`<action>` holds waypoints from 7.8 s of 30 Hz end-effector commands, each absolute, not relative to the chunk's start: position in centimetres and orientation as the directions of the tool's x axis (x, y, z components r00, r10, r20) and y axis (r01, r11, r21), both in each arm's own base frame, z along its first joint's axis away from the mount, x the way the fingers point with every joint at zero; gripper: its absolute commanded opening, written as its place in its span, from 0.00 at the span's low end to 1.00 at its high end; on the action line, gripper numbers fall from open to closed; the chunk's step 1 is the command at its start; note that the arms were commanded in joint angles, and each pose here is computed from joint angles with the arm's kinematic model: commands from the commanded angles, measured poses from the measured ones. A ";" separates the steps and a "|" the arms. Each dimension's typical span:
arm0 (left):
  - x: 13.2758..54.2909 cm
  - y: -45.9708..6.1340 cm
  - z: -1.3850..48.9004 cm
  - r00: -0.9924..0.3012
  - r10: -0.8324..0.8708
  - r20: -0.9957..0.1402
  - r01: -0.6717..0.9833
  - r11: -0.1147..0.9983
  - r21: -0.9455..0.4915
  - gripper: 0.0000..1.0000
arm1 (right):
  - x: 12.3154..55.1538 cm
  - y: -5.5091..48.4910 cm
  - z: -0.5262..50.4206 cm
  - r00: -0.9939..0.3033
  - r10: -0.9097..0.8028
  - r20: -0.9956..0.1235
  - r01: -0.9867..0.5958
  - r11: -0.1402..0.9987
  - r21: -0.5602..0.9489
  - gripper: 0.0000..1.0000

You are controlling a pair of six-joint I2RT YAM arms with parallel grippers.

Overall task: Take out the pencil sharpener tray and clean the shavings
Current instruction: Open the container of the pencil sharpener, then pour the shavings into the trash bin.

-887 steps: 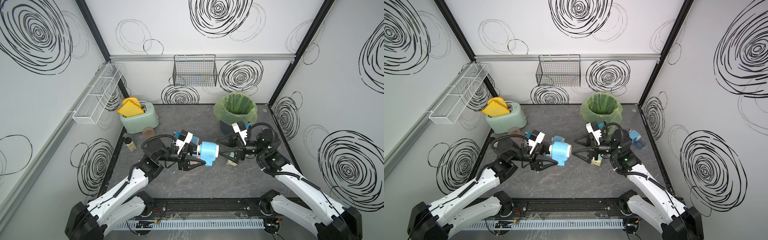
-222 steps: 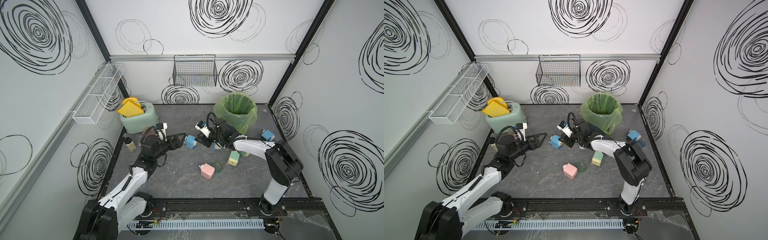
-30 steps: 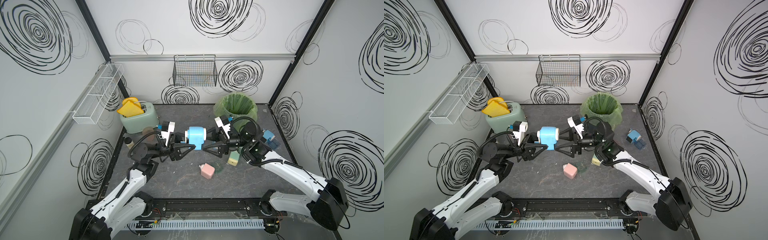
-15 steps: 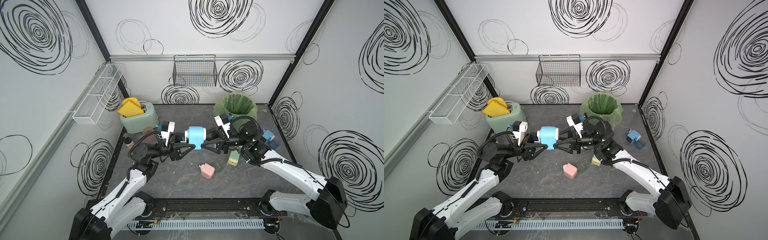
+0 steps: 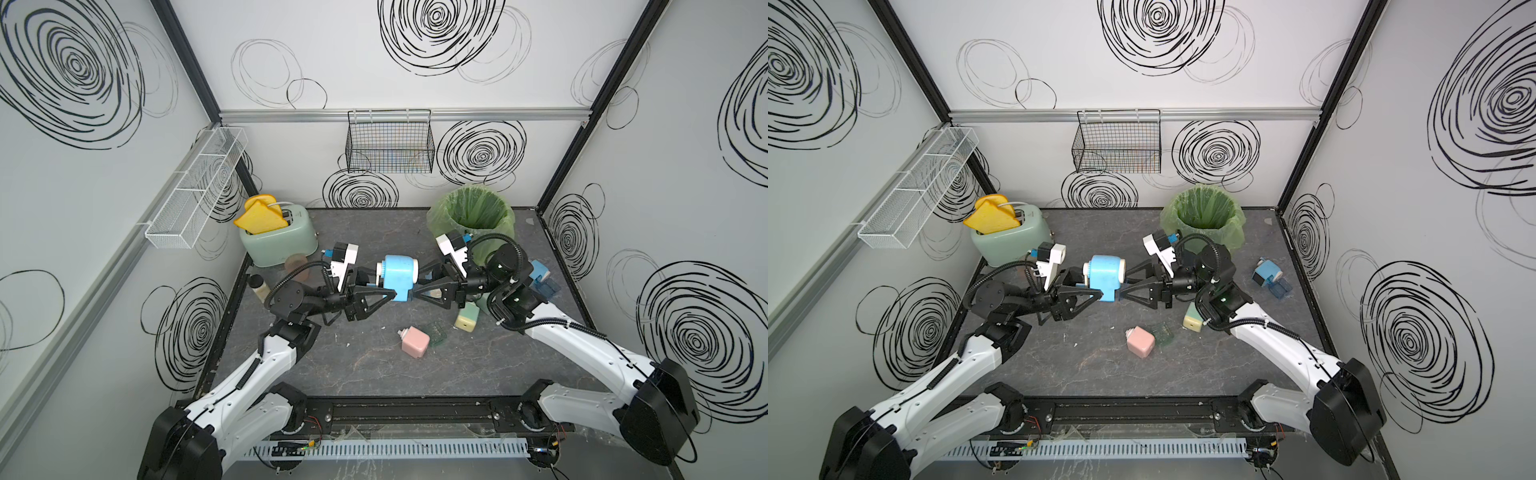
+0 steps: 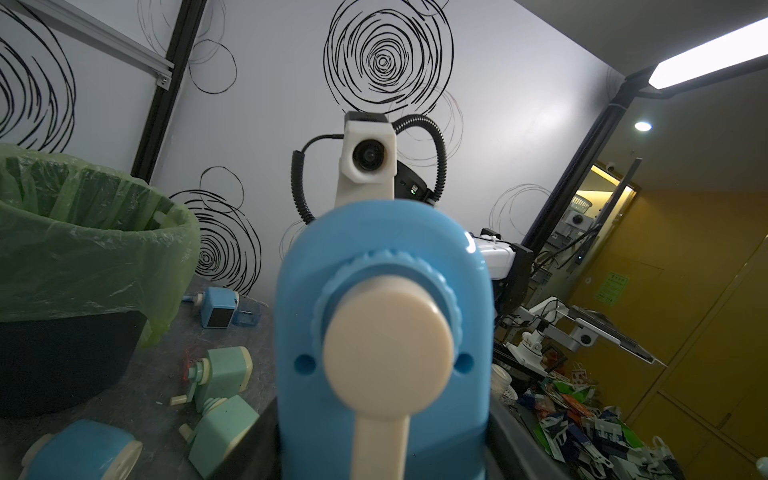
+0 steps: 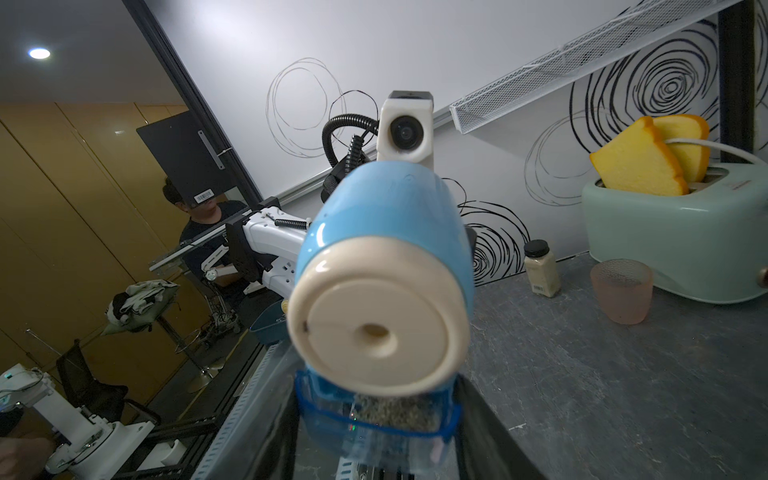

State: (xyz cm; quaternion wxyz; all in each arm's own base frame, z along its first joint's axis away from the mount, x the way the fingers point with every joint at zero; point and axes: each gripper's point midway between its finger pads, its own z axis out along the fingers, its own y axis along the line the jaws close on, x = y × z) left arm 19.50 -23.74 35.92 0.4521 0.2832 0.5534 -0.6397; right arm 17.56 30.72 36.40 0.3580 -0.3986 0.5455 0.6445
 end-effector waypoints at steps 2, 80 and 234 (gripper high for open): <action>18.4 -22.8 38.9 -0.301 -0.328 -0.895 0.946 0.017 -0.325 0.21 | 18.1 29.2 36.4 -0.418 0.048 -0.907 -0.905 -0.109 0.411 0.33; 21.5 -22.5 37.8 -0.313 -0.350 -0.883 0.916 0.134 -0.377 0.21 | 28.4 21.1 33.5 -0.462 0.169 -0.870 -0.809 0.321 0.492 0.40; 18.6 -22.2 38.3 -0.213 -0.360 -0.908 0.936 0.190 -0.295 0.16 | 44.0 11.9 37.0 -0.793 0.605 0.073 -0.070 -0.209 0.975 0.23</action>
